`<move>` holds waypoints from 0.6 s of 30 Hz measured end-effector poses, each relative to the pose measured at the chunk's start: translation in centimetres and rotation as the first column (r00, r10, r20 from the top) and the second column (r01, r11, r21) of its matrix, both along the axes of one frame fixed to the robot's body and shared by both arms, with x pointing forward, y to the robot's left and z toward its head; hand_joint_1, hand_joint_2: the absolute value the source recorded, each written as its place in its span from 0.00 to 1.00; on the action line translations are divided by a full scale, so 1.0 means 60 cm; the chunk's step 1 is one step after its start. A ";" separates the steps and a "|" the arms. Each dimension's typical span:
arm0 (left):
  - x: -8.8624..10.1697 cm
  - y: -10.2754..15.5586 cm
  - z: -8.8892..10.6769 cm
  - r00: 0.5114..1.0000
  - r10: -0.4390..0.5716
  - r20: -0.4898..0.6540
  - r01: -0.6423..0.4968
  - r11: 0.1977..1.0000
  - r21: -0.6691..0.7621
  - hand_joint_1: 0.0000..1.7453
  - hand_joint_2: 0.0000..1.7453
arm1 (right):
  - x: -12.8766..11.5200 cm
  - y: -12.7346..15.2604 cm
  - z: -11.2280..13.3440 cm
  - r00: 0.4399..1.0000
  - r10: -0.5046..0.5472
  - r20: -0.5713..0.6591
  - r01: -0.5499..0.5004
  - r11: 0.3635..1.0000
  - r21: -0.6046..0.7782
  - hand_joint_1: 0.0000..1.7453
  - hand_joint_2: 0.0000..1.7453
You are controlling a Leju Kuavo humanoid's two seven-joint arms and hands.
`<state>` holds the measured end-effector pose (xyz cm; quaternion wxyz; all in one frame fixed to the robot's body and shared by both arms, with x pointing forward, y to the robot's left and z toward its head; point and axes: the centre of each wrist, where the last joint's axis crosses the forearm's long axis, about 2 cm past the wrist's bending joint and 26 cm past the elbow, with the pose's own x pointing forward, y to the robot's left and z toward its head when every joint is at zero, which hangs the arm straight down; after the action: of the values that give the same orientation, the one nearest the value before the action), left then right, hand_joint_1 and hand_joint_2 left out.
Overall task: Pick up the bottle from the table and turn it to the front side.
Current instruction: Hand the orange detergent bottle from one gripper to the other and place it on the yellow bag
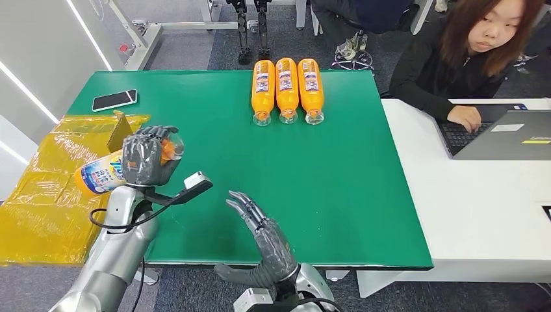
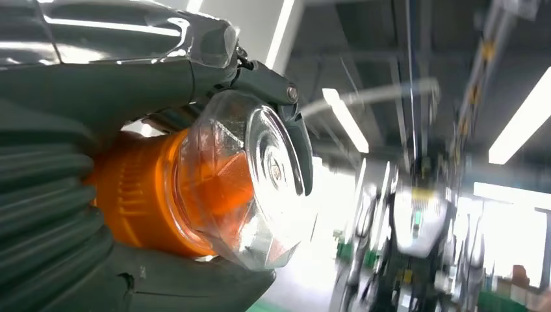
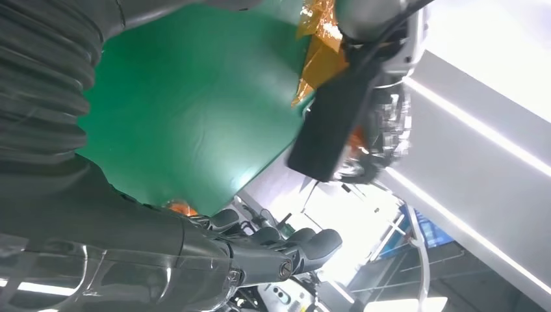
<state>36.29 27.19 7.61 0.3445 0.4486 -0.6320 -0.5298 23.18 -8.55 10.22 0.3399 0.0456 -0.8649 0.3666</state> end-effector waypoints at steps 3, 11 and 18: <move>-0.006 0.024 -0.027 0.992 0.035 -0.119 -0.020 0.991 0.129 1.00 1.00 | -0.001 0.001 -0.002 1.000 0.009 -0.012 -0.009 1.000 0.000 0.00 1.00; -0.040 0.069 -0.077 0.942 0.124 -0.311 -0.032 0.958 0.286 0.75 1.00 | -0.002 0.003 -0.003 0.998 0.050 -0.035 -0.050 0.999 -0.016 0.00 1.00; -0.053 0.083 -0.091 0.911 0.180 -0.371 -0.050 0.941 0.334 0.00 1.00 | 0.003 0.004 -0.002 0.997 0.065 -0.035 -0.066 0.997 -0.028 0.00 1.00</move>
<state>33.12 32.18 2.12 0.4198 0.4183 -0.4278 -0.6825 23.34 -8.32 10.09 0.3429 0.0751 -0.8517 0.3891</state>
